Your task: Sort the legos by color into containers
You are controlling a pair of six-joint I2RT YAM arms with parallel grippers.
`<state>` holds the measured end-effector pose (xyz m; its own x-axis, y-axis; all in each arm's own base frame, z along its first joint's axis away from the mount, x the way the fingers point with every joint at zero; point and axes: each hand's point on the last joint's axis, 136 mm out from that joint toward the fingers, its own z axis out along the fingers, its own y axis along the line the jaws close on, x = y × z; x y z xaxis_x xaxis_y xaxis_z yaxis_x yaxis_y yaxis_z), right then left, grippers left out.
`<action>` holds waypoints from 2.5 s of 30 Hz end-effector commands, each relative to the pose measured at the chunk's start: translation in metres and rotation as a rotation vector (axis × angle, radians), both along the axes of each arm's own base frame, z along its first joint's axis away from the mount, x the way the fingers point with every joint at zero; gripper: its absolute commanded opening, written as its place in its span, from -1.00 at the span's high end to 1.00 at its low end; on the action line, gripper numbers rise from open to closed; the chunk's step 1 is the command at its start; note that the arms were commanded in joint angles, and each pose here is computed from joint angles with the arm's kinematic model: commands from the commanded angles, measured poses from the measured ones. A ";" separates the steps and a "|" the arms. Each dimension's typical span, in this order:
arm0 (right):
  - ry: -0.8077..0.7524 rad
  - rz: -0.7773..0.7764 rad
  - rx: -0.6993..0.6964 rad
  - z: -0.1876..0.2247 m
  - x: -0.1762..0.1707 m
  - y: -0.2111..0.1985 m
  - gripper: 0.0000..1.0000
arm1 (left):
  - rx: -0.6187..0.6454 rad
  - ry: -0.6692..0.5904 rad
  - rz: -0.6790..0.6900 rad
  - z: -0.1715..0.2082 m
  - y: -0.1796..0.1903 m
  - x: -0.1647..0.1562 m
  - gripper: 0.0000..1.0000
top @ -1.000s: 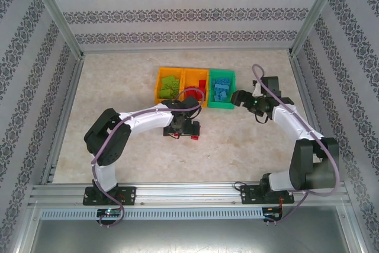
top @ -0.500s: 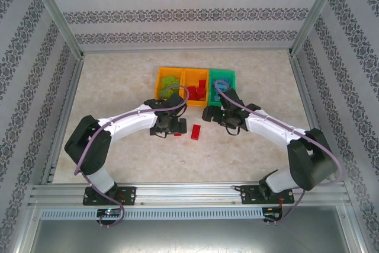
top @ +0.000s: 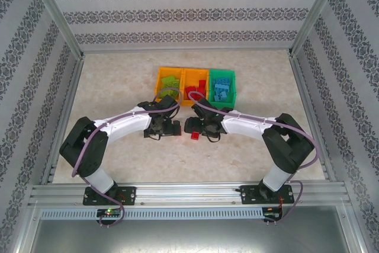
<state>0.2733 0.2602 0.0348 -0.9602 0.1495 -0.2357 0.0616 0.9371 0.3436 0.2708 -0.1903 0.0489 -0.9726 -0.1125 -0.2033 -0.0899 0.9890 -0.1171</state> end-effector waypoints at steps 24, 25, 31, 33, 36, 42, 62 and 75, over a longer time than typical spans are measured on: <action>-0.166 0.008 -0.042 0.071 0.082 -0.041 0.41 | -0.123 -0.027 -0.046 0.005 -0.038 0.025 -1.00; -0.180 0.001 -0.025 0.078 0.094 -0.041 0.41 | -0.126 -0.025 -0.048 0.004 -0.041 0.025 -1.00; -0.213 -0.050 0.078 0.090 0.161 -0.038 0.36 | -0.133 -0.008 -0.045 -0.002 -0.053 0.030 -0.96; -0.212 -0.053 0.105 0.090 0.179 -0.035 0.33 | -0.135 -0.007 -0.044 -0.004 -0.056 0.032 -0.93; -0.214 -0.061 0.135 0.089 0.203 -0.030 0.27 | -0.130 -0.003 -0.044 -0.005 -0.059 0.034 -0.89; -0.182 -0.090 0.191 0.075 0.228 -0.028 -0.20 | -0.112 0.010 -0.049 -0.011 -0.064 0.036 -0.81; -0.299 -0.164 0.168 0.116 0.153 -0.110 -0.75 | -0.077 0.052 -0.071 -0.026 -0.072 0.032 -0.19; -0.257 -0.373 0.095 0.087 0.092 -0.215 -0.80 | -0.048 0.050 -0.084 -0.026 -0.072 0.027 0.39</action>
